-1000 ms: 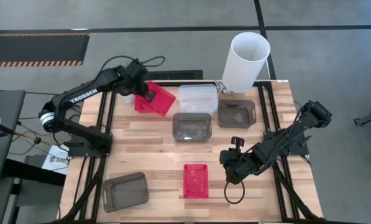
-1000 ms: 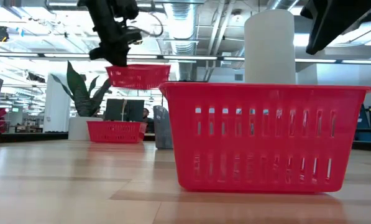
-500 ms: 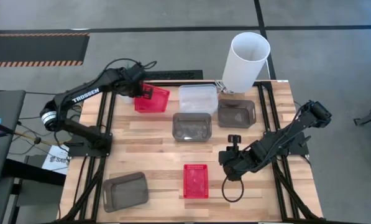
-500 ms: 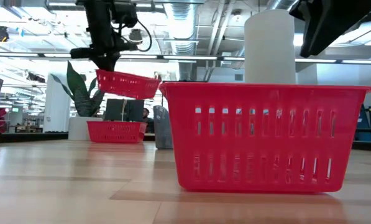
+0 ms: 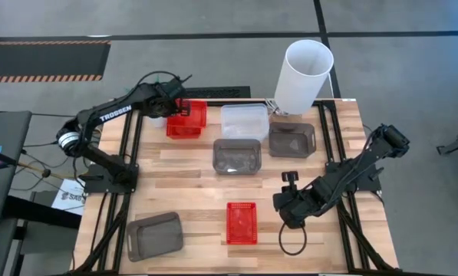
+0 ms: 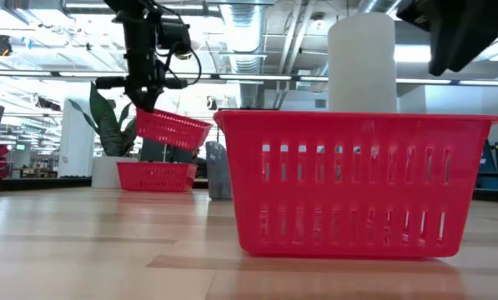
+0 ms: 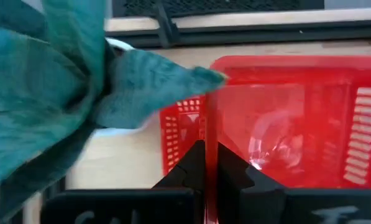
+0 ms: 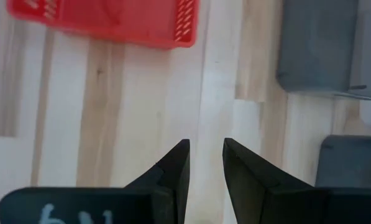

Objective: Stack baskets by color
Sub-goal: Stack the middle left red bin on top of the top red bin

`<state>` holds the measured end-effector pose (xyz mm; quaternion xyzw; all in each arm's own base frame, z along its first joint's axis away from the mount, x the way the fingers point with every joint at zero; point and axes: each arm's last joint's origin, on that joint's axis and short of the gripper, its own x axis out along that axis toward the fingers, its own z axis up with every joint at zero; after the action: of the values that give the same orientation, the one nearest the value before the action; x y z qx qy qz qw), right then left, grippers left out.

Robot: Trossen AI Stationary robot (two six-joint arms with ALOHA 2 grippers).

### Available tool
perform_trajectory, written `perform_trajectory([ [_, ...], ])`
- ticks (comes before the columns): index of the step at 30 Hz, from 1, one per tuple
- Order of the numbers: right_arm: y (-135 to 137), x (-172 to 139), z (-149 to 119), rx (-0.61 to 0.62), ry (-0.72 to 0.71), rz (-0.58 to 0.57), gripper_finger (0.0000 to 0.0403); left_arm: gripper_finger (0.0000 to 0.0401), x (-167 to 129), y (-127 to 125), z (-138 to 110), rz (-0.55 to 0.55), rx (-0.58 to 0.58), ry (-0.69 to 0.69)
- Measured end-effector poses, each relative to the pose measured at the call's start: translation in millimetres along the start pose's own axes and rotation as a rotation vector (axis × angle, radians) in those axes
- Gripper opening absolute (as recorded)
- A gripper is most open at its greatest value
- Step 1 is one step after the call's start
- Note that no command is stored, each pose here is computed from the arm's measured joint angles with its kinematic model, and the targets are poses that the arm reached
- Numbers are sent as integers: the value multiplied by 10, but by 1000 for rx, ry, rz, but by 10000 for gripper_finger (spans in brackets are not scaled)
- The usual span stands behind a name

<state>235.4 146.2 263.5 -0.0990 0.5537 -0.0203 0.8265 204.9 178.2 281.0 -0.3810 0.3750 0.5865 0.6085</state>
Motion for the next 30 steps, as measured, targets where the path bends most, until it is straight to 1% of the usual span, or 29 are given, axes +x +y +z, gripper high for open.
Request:
perform_trajectory([
  [6,36,-19,-58,-33,31,-8,116,0,218,80,-76,42,-32,15],
  [13,44,-21,-60,-40,29,-6,116,0,409,116,-101,22,-26,-14],
  [16,34,-18,-56,-42,30,-7,116,0,460,144,-106,0,-21,16],
  [23,-31,8,-24,-21,32,-15,116,1,493,168,-121,8,2,25],
  [26,-59,18,-13,-15,35,-19,116,13,493,165,-125,-2,14,35],
  [30,-88,29,0,-5,36,-22,116,46,492,163,-131,-17,18,53],
])
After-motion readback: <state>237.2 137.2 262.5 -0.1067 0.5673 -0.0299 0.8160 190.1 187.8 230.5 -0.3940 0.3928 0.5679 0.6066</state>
